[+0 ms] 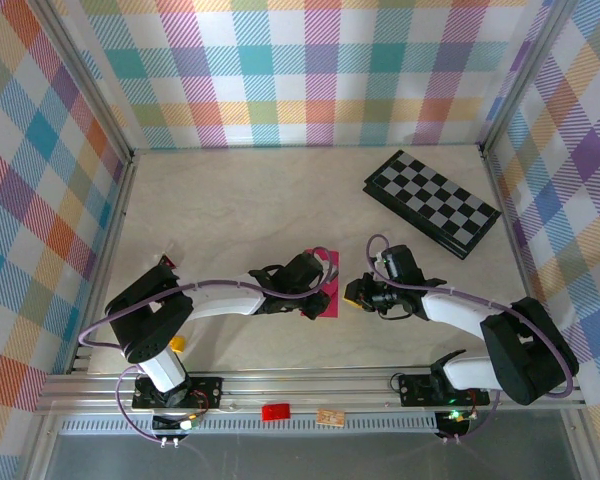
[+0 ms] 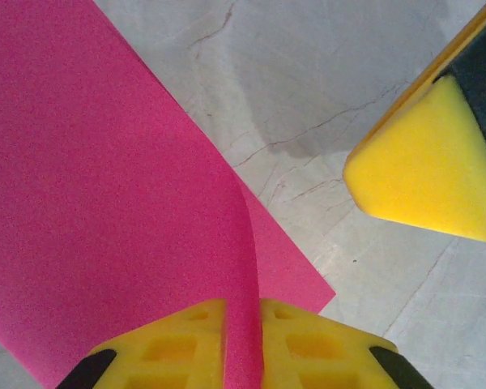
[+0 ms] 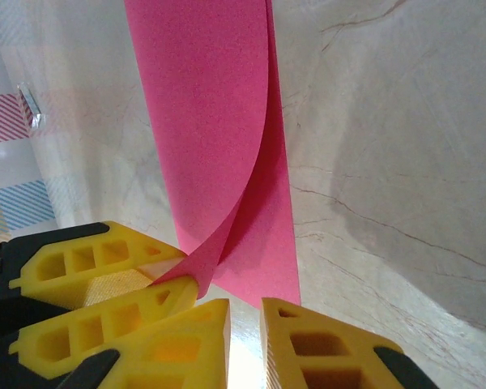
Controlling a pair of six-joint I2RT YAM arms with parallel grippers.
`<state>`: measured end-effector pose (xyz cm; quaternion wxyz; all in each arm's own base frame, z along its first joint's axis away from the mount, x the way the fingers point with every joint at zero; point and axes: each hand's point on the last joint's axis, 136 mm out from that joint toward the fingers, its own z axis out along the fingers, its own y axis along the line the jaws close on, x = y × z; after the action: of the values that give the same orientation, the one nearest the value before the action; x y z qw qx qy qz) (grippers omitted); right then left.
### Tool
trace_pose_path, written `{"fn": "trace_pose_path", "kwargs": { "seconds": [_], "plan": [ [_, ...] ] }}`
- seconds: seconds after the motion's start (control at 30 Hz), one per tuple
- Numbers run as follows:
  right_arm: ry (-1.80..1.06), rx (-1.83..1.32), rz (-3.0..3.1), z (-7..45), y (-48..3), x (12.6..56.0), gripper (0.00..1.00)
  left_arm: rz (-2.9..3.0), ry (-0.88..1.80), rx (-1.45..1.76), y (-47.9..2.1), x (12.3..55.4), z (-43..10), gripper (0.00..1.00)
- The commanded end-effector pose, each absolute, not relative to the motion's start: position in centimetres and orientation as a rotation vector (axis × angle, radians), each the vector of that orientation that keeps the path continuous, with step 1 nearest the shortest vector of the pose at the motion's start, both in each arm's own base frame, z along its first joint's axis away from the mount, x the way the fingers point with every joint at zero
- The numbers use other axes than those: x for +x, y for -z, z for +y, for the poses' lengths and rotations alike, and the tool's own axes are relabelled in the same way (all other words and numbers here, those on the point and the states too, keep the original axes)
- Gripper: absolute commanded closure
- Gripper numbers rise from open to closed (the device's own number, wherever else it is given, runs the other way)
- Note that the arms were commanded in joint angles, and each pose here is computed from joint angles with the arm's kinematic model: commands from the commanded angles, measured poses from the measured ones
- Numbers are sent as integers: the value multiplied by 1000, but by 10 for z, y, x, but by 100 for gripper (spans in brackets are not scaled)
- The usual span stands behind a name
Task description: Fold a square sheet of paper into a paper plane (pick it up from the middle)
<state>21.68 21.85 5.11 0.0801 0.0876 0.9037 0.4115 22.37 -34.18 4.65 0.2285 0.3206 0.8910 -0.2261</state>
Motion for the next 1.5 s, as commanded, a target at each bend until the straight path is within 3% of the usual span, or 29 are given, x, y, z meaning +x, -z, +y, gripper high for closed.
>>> {"fn": "trace_pose_path", "kwargs": {
  "seconds": [0.0, 0.37, 0.63, 0.8, 0.93, 1.47],
  "plan": [
    [-1233, 272, 2706, 220, -49, 216, 81, 2455, 659, 888, -47, 225, -347, 83],
    [-1230, 261, 2714, 221, -47, 215, 81, 2417, 710, 874, -57, 225, -350, 99],
    [-1063, 276, 2725, 204, -52, 217, 82, 2427, 770, 812, -71, 226, -355, 100],
    [-1191, 201, 2697, 217, -65, 214, 84, 2426, 731, 774, -76, 231, -347, 100],
    [-1240, 201, 2718, 229, -60, 210, 92, 2437, 717, 767, -74, 233, -343, 100],
    [-1079, 182, 2838, 252, -25, 210, 96, 2453, 702, 751, -70, 234, -338, 100]
  ]
}}
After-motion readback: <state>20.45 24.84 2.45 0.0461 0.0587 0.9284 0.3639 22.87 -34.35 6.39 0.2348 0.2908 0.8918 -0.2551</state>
